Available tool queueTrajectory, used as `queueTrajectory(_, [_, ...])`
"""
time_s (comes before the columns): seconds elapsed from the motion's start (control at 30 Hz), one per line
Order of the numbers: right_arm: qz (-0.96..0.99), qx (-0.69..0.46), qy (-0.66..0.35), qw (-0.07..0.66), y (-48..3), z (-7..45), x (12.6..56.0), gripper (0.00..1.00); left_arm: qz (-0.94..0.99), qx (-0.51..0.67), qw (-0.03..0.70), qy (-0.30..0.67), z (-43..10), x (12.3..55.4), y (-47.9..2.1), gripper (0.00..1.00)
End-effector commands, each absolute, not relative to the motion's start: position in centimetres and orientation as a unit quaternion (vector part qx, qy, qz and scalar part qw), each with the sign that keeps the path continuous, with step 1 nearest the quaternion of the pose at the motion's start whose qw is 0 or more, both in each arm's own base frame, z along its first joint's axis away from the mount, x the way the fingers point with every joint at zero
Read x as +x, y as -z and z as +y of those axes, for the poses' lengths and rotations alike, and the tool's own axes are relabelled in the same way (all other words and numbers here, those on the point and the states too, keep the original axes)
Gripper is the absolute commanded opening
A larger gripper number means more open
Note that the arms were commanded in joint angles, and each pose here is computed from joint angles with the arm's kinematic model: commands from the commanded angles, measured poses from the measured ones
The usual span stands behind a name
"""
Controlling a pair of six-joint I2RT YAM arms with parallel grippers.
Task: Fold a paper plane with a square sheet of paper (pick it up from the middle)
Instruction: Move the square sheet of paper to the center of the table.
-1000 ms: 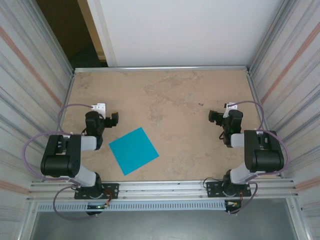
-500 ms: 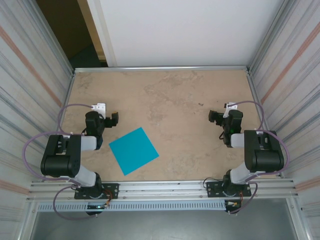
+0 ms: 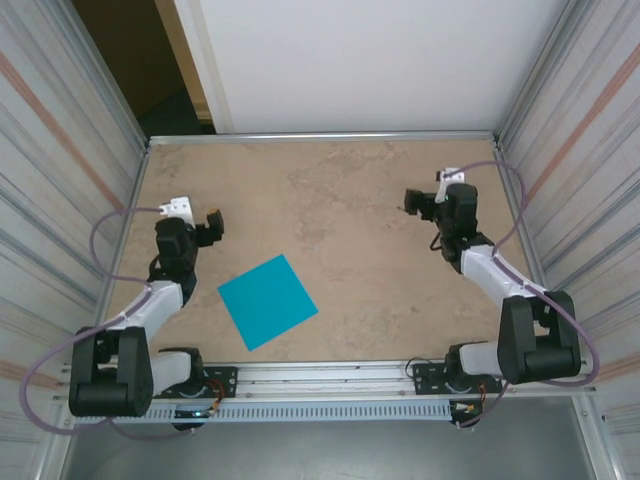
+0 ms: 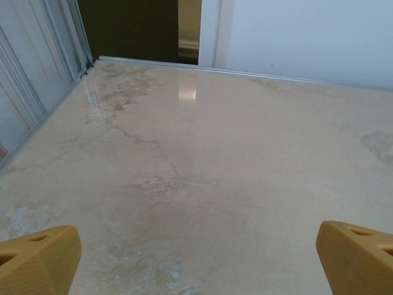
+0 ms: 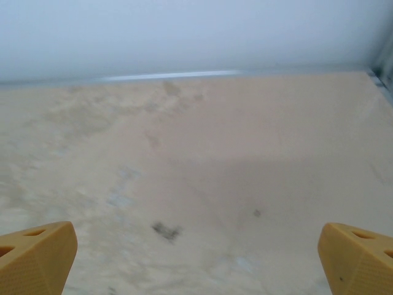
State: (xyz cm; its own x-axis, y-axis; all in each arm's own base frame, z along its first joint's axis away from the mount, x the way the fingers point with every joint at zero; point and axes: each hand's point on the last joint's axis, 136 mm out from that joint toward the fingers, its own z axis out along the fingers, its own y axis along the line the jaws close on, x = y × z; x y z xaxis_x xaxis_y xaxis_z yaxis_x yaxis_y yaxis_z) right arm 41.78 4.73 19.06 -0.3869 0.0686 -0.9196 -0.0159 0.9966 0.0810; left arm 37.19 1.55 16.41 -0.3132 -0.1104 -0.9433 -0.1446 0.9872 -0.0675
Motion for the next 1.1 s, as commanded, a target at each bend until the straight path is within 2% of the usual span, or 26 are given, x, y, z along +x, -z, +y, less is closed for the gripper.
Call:
queueTrajectory(0.0, [0.88,0.023,-0.059,0.47,-17.8,8.0,40.4,0.99,0.837,-0.158,0.522,0.032,1.6,36.3,-16.3,0.99])
queueTrajectory(0.17, [0.922,-0.075,-0.107,0.365,-15.8,16.8,39.3,0.99,0.858,-0.174,0.478,0.074,0.4,36.9,-16.7,0.99])
queueTrajectory(0.43, [0.916,-0.269,-0.039,0.294,-10.2,29.0,35.0,0.99,0.862,-0.168,0.469,0.099,-0.3,38.1,-16.1,0.99])
queueTrajectory(0.57, [0.904,-0.332,-0.063,0.261,-8.0,33.8,32.1,0.99,0.864,-0.164,0.465,0.102,-0.3,38.3,-15.9,0.99])
queueTrajectory(0.8, [0.89,-0.395,-0.053,0.219,-4.4,38.4,28.9,0.99,0.866,-0.168,0.46,0.097,0.1,38.2,-15.3,0.99])
queueTrajectory(1.07, [0.883,-0.42,-0.016,0.207,-2.5,39.3,28.7,0.99,0.868,-0.171,0.456,0.096,0.1,38.5,-14.8,0.99])
